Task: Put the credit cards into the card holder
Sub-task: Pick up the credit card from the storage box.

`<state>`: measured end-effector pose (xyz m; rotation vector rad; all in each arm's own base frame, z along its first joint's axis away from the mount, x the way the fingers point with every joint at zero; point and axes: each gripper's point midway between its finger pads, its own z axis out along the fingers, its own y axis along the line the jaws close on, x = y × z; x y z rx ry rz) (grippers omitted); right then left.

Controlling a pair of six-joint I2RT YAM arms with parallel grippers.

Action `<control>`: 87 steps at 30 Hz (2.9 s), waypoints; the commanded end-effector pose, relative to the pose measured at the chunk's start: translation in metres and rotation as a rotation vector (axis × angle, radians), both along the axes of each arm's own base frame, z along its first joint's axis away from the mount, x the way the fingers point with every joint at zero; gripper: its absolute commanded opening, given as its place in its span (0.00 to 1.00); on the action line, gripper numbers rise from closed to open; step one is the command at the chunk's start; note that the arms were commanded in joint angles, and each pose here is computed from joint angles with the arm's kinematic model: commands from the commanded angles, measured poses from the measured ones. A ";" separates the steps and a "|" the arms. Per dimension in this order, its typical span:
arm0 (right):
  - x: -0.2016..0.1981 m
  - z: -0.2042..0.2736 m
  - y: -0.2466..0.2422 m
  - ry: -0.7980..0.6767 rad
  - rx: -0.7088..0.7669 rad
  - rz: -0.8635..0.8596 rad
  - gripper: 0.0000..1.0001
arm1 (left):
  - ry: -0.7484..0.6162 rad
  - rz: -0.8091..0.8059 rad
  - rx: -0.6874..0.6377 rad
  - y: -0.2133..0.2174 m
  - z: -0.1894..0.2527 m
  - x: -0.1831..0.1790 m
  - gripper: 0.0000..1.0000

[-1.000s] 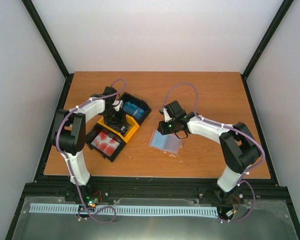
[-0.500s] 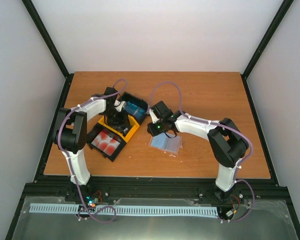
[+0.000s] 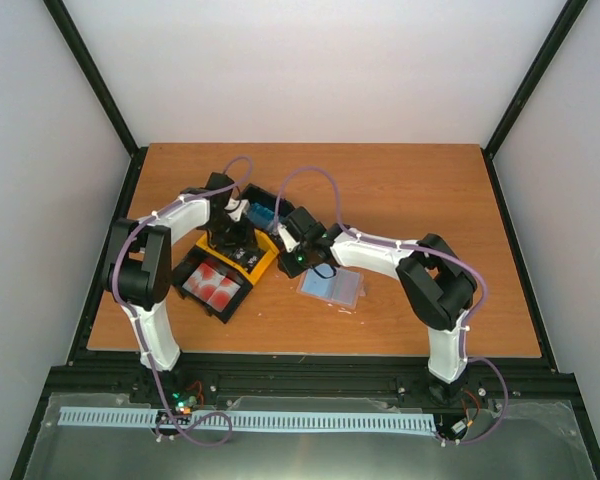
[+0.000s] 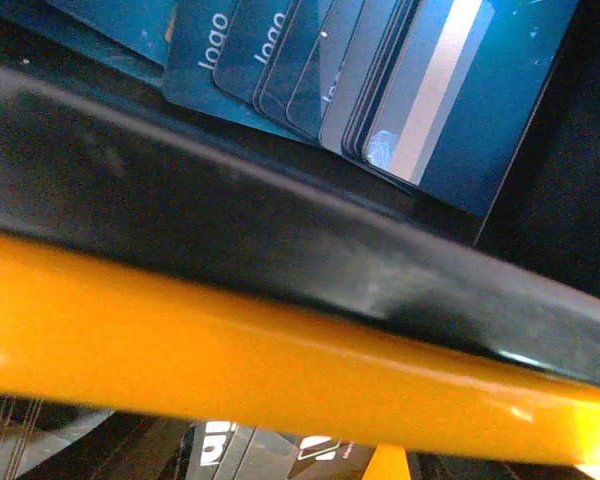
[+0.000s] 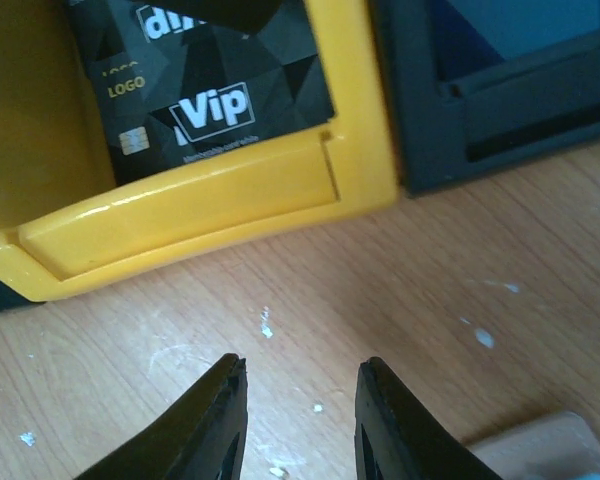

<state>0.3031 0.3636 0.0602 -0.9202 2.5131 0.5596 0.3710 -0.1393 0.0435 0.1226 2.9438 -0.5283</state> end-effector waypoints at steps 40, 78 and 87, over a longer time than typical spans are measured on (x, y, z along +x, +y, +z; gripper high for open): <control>0.008 -0.026 0.035 0.022 -0.021 0.032 0.29 | 0.114 0.015 -0.129 -0.022 0.005 -0.024 0.46; 0.007 -0.033 0.033 0.034 -0.033 0.026 0.29 | -0.086 0.073 0.155 0.018 0.004 0.023 0.79; 0.010 -0.033 0.033 0.025 -0.045 0.022 0.29 | -0.006 -0.025 -0.017 -0.011 0.005 0.000 0.61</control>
